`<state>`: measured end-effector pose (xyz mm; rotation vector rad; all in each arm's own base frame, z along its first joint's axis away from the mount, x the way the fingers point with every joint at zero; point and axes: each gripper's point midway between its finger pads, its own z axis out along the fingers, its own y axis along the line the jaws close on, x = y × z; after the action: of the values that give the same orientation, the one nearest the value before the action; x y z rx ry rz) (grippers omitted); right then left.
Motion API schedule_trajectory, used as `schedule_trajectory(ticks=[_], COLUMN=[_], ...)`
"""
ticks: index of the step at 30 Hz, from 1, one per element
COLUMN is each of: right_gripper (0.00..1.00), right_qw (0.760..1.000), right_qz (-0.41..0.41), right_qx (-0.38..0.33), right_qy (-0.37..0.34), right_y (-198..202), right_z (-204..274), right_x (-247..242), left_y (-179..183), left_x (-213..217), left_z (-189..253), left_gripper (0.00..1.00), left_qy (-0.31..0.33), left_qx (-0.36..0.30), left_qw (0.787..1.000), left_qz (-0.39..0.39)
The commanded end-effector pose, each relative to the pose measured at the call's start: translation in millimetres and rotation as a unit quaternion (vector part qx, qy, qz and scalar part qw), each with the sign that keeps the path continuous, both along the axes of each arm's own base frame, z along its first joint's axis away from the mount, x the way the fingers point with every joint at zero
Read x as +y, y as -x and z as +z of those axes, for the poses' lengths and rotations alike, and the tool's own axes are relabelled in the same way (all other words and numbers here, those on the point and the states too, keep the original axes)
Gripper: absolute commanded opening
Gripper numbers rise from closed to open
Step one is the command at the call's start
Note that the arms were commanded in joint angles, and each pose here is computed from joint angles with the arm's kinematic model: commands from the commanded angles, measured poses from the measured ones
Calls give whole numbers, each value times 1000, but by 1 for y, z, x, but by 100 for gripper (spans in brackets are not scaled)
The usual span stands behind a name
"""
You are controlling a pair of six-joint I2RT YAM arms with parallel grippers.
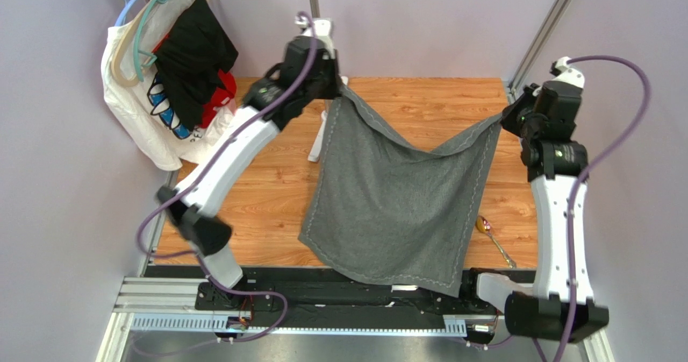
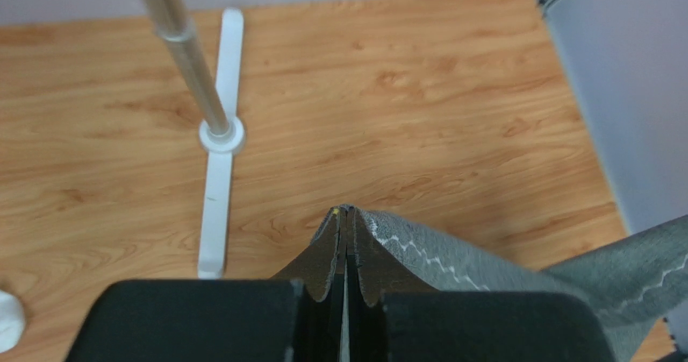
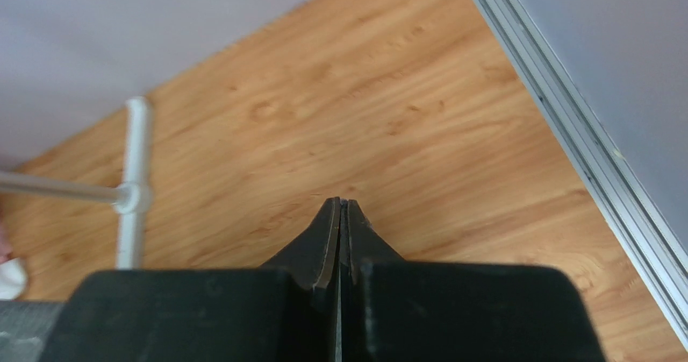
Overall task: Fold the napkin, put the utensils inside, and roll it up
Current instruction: Flatten the napkin out
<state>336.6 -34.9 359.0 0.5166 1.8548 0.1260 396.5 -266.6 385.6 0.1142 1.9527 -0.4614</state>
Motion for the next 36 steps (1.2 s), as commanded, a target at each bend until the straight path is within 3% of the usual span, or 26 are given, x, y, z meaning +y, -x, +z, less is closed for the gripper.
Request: schedule_trajectory(ticks=[1, 2, 5, 6, 7, 8, 9, 10, 12, 14, 18, 20, 21, 22, 24, 25, 26, 27, 28, 30, 36], right_gripper=[0, 0, 0, 0, 0, 22, 36, 45, 53, 58, 58, 58, 57, 57, 57, 56, 56, 56, 56, 56, 54], right_qw=[995, 994, 988, 987, 987, 989, 986, 985, 986, 989, 986, 984, 981, 976, 965, 960, 954, 949, 944, 931, 902], right_qz=[-90, -95, -127, -110, -99, -89, -65, -61, -45, -24, 29, 54, 81, 97, 153, 165, 182, 205, 217, 251, 302], right_qx=[9, 53, 89, 117, 126, 115, 147, 153, 147, 124, 111, 111, 117, 131, 130, 143, 148, 143, 146, 156, 184], right_qy=[31, 23, 13, -7, -19, -24, -45, -49, -60, -77, -117, -126, -133, -144, -167, -176, -186, -194, -200, -215, -248], right_y=[-56, -79, -111, -129, -140, -156, -164, -167, -171, -168, -147, -137, -134, -126, -121, -115, -113, -115, -115, -119, -137], right_z=[-35, -74, -111, -145, -157, -149, -174, -174, -167, -152, -155, -152, -156, -169, -172, -182, -187, -186, -190, -198, -217], right_x=[-65, -76, -110, -116, -118, -121, -116, -116, -110, -97, -60, -39, -17, -1, 45, 58, 72, 94, 104, 130, 178], left_y=[-65, -78, -116, -122, -130, -132, -134, -134, -129, -120, -87, -58, -47, -28, 0, 19, 28, 30, 40, 44, 64], left_x=[-62, -70, -90, -96, -104, -108, -110, -113, -115, -115, -116, -128, -133, -137, -156, -155, -158, -160, -153, -150, -137], left_z=[-44, -56, -100, -108, -119, -122, -122, -120, -114, -104, -91, -124, -106, -144, -135, -173, -180, -171, -202, -211, -270], left_gripper=[0, 0, 0, 0, 24, 43, 60, 84, 93, 95, 95, 95, 95, 95, 95, 95, 95, 95, 95, 95, 95], left_qy=[4, 3, -7, -5, 2, 11, 17, 26, 26, 18, 21, 10, 26, 7, 32, 31, 45, 72, 76, 91, 92], left_qx=[26, 34, 55, 57, 54, 51, 46, 38, 30, 16, 26, 63, 39, 69, 40, 77, 81, 62, 94, 88, 133], left_qw=[999, 999, 998, 998, 998, 998, 999, 999, 998, 998, 996, 991, 990, 986, 981, 977, 974, 973, 972, 972, 968], left_qz=[-42, -36, -15, -15, -19, -20, -22, -28, -39, -55, -88, -119, -130, -152, -185, -197, -205, -209, -201, -199, -192])
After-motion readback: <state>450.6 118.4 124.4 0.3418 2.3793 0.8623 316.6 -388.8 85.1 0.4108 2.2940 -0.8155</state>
